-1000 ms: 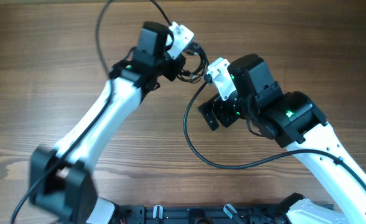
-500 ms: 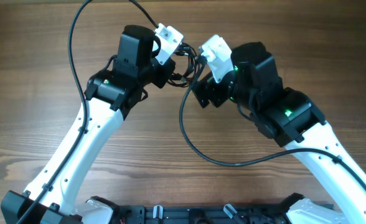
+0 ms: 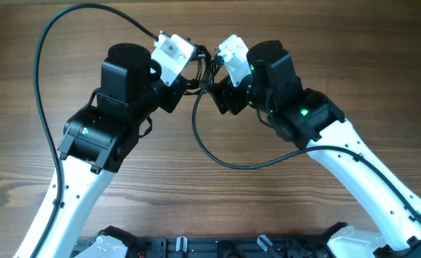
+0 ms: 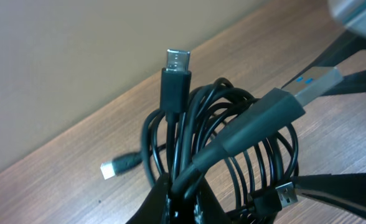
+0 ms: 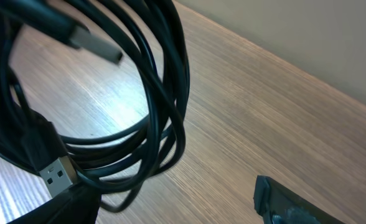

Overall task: Untangle cables
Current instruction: 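Pull the grippers apart to loosen the cable loops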

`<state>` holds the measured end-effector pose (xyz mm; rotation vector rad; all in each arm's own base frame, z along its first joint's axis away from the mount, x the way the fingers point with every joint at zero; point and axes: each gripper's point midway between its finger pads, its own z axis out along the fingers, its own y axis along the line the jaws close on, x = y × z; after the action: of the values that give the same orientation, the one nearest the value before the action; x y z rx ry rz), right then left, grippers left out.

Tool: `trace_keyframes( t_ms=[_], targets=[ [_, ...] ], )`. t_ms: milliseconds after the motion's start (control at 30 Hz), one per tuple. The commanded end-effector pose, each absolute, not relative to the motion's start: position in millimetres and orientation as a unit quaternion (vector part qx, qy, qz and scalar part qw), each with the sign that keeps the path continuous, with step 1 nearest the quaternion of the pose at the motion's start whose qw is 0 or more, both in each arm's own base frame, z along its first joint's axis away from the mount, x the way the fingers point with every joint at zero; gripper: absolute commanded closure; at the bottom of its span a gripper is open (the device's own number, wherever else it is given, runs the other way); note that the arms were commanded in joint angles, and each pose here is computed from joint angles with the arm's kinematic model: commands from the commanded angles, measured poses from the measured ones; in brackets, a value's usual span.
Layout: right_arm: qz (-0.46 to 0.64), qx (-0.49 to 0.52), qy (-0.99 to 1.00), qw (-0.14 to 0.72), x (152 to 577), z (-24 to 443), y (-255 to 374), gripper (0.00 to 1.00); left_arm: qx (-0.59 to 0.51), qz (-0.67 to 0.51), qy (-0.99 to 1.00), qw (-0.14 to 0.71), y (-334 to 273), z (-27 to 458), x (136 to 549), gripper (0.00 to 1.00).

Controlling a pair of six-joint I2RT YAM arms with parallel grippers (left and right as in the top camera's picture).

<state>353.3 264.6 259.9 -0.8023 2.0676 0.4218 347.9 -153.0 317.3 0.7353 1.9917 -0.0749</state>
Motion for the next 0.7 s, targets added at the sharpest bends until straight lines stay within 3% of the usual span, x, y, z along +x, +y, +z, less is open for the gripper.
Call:
trace_keyframes(
  t_ms=[0,200,367,433,533,667],
  targets=[
    [0.201,-0.305,0.828,0.424,352,265,272,0.19,0.302,-0.037,0.819,0.486,-154,322,342,0.96],
    [0.207,-0.243,0.821,0.473,372,288,271,0.22,0.298,-0.04,0.821,0.486,-154,322,341,0.96],
    [0.246,-0.192,0.813,0.491,379,305,276,0.39,0.292,-0.073,0.818,0.491,-162,327,336,0.96],
    [0.242,-0.193,0.818,0.485,377,301,275,0.53,0.295,-0.086,0.806,0.506,-165,339,332,0.96],
    [0.203,-0.175,0.838,0.475,380,288,260,0.96,0.291,-0.089,0.785,0.539,-162,362,324,0.96],
    [0.131,-0.145,0.863,0.466,385,272,234,0.95,0.283,-0.09,0.759,0.579,-153,393,306,0.96]
  ],
)
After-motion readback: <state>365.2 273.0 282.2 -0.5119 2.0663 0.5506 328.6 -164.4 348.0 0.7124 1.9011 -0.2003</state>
